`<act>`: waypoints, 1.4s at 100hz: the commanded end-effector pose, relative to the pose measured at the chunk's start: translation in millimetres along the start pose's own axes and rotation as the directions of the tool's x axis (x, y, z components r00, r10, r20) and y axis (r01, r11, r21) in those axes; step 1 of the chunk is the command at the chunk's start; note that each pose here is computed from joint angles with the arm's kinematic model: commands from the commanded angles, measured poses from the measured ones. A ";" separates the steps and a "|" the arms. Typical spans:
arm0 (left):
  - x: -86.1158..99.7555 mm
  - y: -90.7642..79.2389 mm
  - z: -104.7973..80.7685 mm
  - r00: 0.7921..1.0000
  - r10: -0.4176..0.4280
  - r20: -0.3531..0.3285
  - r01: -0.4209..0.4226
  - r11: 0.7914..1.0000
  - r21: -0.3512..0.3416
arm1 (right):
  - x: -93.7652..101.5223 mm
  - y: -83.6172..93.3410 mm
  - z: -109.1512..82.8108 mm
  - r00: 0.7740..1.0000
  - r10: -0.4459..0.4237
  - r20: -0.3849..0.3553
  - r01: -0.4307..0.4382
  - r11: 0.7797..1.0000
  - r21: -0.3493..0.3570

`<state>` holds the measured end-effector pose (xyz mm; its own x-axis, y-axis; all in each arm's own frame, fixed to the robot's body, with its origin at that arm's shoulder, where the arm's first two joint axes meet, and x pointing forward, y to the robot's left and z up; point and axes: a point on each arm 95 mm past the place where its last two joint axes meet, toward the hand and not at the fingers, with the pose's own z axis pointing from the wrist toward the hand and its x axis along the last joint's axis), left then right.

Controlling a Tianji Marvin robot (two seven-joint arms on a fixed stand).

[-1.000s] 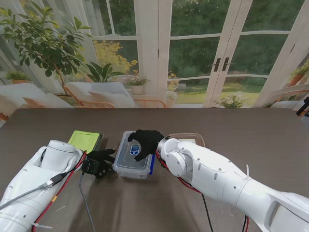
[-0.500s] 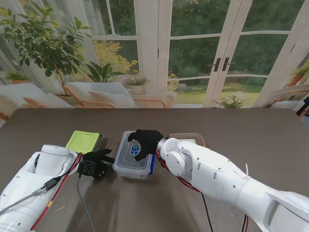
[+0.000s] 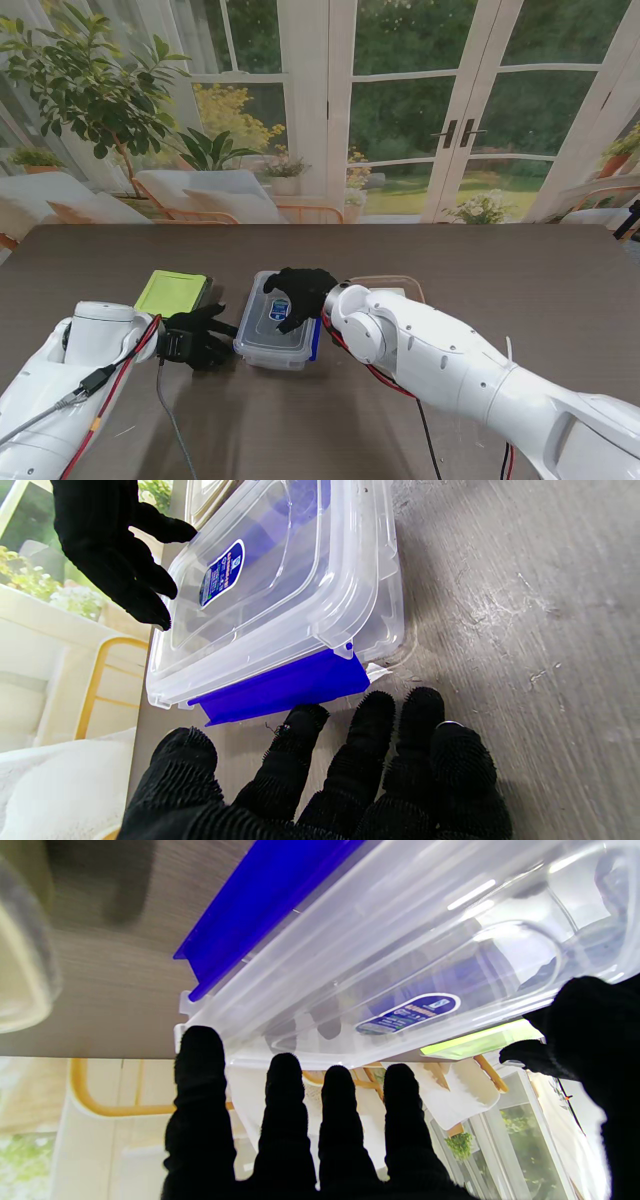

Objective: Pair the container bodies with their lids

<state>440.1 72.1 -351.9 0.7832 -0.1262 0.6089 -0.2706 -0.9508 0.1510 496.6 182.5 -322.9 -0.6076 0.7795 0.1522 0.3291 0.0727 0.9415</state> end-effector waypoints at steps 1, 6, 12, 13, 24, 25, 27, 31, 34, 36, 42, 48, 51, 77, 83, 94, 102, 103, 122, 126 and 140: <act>7.8 11.8 -3.6 1.000 -0.004 -0.024 0.003 0.999 -0.043 | 13.2 -23.1 0.8 0.999 0.015 -0.028 -0.013 0.998 0.061; 8.2 12.2 -4.4 1.000 -0.010 -0.026 0.009 0.999 -0.038 | 13.4 -23.1 1.0 0.999 0.014 -0.030 -0.012 0.998 0.062; 8.4 11.9 -5.1 1.000 -0.012 -0.027 0.011 0.999 -0.035 | 13.8 -23.1 1.2 0.999 0.013 -0.031 -0.011 0.998 0.063; 8.4 11.8 -5.2 1.000 -0.012 -0.028 0.011 0.999 -0.034 | 13.9 -23.1 1.2 0.999 0.013 -0.031 -0.011 0.998 0.063; 8.7 11.8 -5.9 0.999 -0.014 -0.032 0.013 0.999 -0.032 | 14.6 -23.4 1.8 0.999 0.014 -0.031 -0.012 0.998 0.063; 8.8 11.9 -6.0 0.999 -0.015 -0.033 0.014 0.999 -0.033 | 14.7 -23.5 1.8 0.999 0.014 -0.031 -0.012 0.998 0.063; 8.8 12.1 -6.0 0.999 -0.017 -0.033 0.016 0.999 -0.034 | 14.8 -23.5 1.9 0.999 0.014 -0.032 -0.012 0.998 0.063; 8.9 12.6 -6.1 0.999 -0.020 -0.033 0.019 0.999 -0.035 | 14.9 -23.6 2.0 0.999 0.013 -0.032 -0.011 0.998 0.063; 8.9 12.8 -6.0 0.999 -0.021 -0.033 0.020 0.999 -0.037 | 15.1 -23.7 2.1 0.999 0.013 -0.032 -0.011 0.998 0.064; 8.8 12.8 -5.9 0.999 -0.022 -0.034 0.021 0.999 -0.038 | 15.2 -23.7 2.1 0.999 0.013 -0.032 -0.011 0.998 0.065; 8.9 13.0 -5.8 0.999 -0.029 -0.036 0.028 0.999 -0.045 | 15.3 -23.9 2.2 0.999 0.012 -0.033 -0.010 0.998 0.067; 9.1 13.6 -5.6 0.998 -0.044 -0.046 0.042 0.998 -0.045 | 15.5 -24.0 2.3 0.999 0.013 -0.033 -0.010 0.998 0.068; 9.3 13.9 -5.5 0.997 -0.052 -0.051 0.050 0.998 -0.044 | 15.6 -24.1 2.4 0.999 0.013 -0.033 -0.010 0.998 0.068; 9.5 16.0 -4.6 0.993 -0.088 -0.076 0.085 0.995 -0.043 | 16.8 -25.3 3.5 0.999 0.014 -0.036 -0.012 0.998 0.069; 9.6 16.8 -4.8 0.993 -0.093 -0.079 0.090 0.995 -0.042 | 16.8 -25.8 3.6 0.999 0.014 -0.036 -0.011 0.997 0.070; 9.4 18.1 -4.6 0.990 -0.107 -0.087 0.103 0.994 -0.045 | 17.0 -26.8 3.5 0.999 0.016 -0.037 -0.013 0.997 0.076; 9.7 19.4 -4.8 0.987 -0.125 -0.099 0.121 0.992 -0.045 | 17.1 -27.4 3.4 0.999 0.017 -0.038 -0.014 0.997 0.078; 9.8 19.5 -4.8 0.987 -0.126 -0.100 0.122 0.991 -0.046 | 17.1 -27.4 3.4 0.999 0.017 -0.038 -0.014 0.997 0.078; 9.8 20.9 -4.6 0.980 -0.153 -0.125 0.147 0.988 -0.054 | 18.1 -28.2 3.8 0.999 0.021 -0.041 -0.018 0.997 0.080; 9.9 21.3 -4.6 0.979 -0.159 -0.129 0.153 0.987 -0.055 | 18.5 -28.4 4.0 0.999 0.021 -0.042 -0.018 0.997 0.080; 9.7 22.3 -4.8 0.974 -0.175 -0.141 0.169 0.984 -0.057 | 19.1 -29.1 4.3 0.999 0.023 -0.044 -0.019 0.997 0.081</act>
<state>438.9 58.6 -343.2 0.7413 0.0724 0.6672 -0.1471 -0.9525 0.2668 495.1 191.6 -324.7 -0.6201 0.7672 0.1639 0.3385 0.0732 0.9381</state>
